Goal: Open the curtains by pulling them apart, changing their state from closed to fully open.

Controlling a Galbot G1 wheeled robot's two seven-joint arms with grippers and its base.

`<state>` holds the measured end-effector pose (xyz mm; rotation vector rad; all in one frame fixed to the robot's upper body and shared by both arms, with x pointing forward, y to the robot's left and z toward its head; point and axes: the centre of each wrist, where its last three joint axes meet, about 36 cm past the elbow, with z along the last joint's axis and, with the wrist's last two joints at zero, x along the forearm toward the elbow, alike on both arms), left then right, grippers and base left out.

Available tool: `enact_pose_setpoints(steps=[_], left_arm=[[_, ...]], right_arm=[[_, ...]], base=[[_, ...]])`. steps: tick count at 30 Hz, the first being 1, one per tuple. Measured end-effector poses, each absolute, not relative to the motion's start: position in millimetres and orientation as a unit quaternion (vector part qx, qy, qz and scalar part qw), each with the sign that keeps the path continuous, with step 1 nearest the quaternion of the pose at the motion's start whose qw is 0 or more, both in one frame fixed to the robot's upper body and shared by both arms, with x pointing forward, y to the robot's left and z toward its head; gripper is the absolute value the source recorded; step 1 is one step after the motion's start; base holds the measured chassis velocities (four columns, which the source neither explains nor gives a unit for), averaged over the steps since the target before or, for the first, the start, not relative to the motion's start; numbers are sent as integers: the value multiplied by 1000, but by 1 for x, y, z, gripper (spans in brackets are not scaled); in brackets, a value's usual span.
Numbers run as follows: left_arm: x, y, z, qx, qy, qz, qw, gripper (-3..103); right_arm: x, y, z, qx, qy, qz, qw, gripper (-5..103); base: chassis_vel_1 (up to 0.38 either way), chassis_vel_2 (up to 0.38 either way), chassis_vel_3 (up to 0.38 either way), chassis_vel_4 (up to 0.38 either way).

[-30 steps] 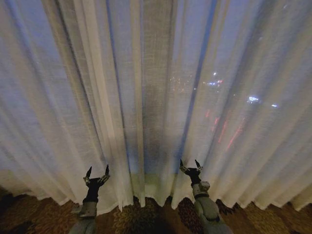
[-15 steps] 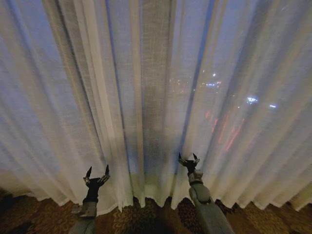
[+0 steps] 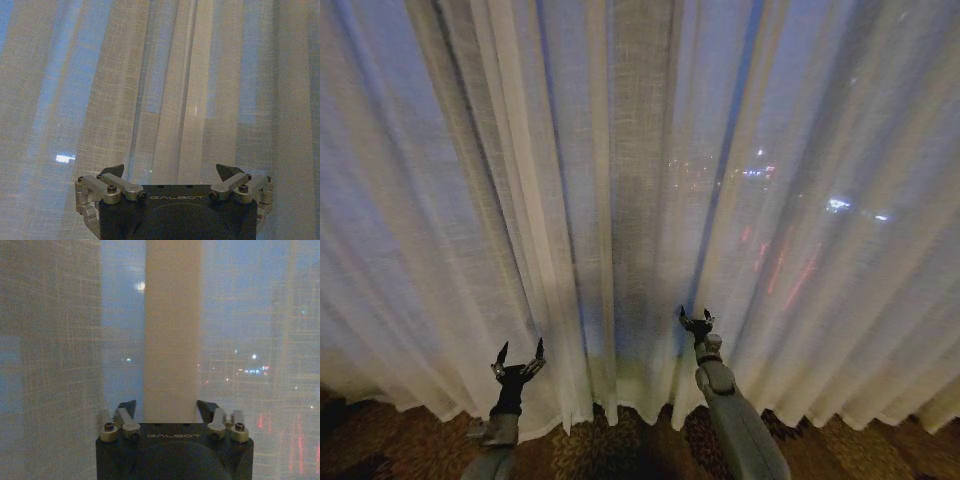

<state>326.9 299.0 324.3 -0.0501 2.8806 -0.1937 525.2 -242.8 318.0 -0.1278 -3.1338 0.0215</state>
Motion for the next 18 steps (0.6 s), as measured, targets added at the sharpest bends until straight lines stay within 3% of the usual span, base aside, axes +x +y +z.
enact_pose_setpoints(steps=[1, 3, 4, 6, 10, 18], left_arm=[[327, 299, 324, -17, 990, -67, 127, 100], [327, 299, 324, -17, 990, -67, 127, 100], [327, 299, 324, -17, 990, -67, 127, 100], [327, 299, 324, -17, 990, -67, 127, 100], [327, 299, 324, -17, 990, -67, 127, 100], [327, 299, 324, -17, 990, -67, 127, 100]], right_arm=[[526, -243, 318, -40, -999, 7, 2, 69], [527, -243, 319, -39, -999, 7, 1, 58], [527, -243, 319, -39, -999, 7, 1, 58], [527, -243, 318, -39, -999, 8, 0, 47], [528, -244, 318, -38, -999, 8, -1, 37], [525, -243, 315, -34, -999, 4, -3, 4]], base=[[0, 0, 0, 0], [0, 0, 0, 0], [0, 0, 0, 0], [0, 0, 0, 0], [0, 0, 0, 0], [0, 0, 0, 0]])
